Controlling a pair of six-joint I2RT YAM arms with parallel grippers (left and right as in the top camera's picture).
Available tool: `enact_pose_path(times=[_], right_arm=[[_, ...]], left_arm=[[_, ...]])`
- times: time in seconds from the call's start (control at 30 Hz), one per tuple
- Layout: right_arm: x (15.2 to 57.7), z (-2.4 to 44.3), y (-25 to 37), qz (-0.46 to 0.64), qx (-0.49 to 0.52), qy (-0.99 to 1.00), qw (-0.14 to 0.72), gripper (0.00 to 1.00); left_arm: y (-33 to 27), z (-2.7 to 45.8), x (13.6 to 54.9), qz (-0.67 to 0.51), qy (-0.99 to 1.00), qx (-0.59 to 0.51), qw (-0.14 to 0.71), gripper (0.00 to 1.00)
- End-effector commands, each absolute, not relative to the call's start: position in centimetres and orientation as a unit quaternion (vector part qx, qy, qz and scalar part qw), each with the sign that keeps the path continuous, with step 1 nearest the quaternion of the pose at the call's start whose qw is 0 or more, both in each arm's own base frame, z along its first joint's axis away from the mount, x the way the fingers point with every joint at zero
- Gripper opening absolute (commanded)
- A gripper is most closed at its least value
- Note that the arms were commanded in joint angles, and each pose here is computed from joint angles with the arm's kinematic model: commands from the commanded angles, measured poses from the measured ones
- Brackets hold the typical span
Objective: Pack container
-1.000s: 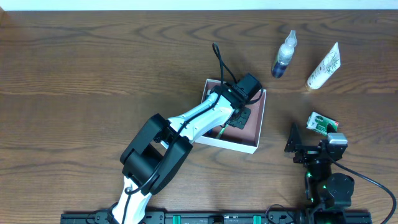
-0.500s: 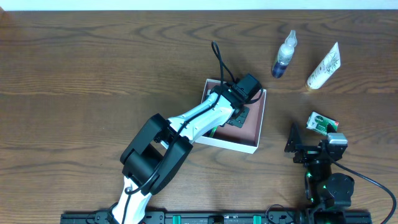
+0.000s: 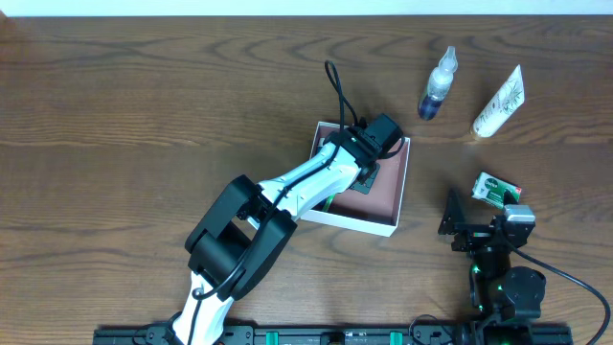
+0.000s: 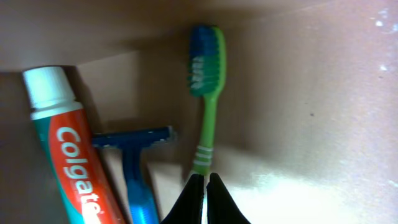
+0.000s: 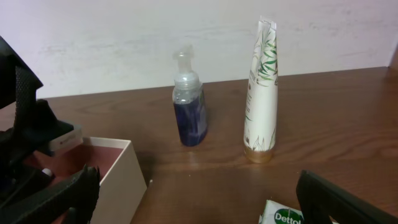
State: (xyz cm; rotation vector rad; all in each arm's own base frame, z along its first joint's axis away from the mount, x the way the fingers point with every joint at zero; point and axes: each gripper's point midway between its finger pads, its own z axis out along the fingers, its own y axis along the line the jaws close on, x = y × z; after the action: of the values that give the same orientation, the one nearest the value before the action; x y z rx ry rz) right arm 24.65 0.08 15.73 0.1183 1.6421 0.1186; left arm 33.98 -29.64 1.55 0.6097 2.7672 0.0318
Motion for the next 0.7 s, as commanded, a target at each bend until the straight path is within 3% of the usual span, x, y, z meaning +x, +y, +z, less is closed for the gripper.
enact_pose_path(times=[0.0, 0.67], right_arm=[[24.6, 15.7, 0.0, 0.049, 0.05, 0.731, 0.679, 0.99], [24.6, 15.7, 0.0, 0.049, 0.05, 0.731, 0.679, 0.99]], left_arm=[[-28.5, 0.8, 34.2, 0.04, 0.966, 0.206, 0.153, 0.06], [-31.9, 0.3, 31.3, -0.073, 0.969, 0.221, 0.087, 0.06]])
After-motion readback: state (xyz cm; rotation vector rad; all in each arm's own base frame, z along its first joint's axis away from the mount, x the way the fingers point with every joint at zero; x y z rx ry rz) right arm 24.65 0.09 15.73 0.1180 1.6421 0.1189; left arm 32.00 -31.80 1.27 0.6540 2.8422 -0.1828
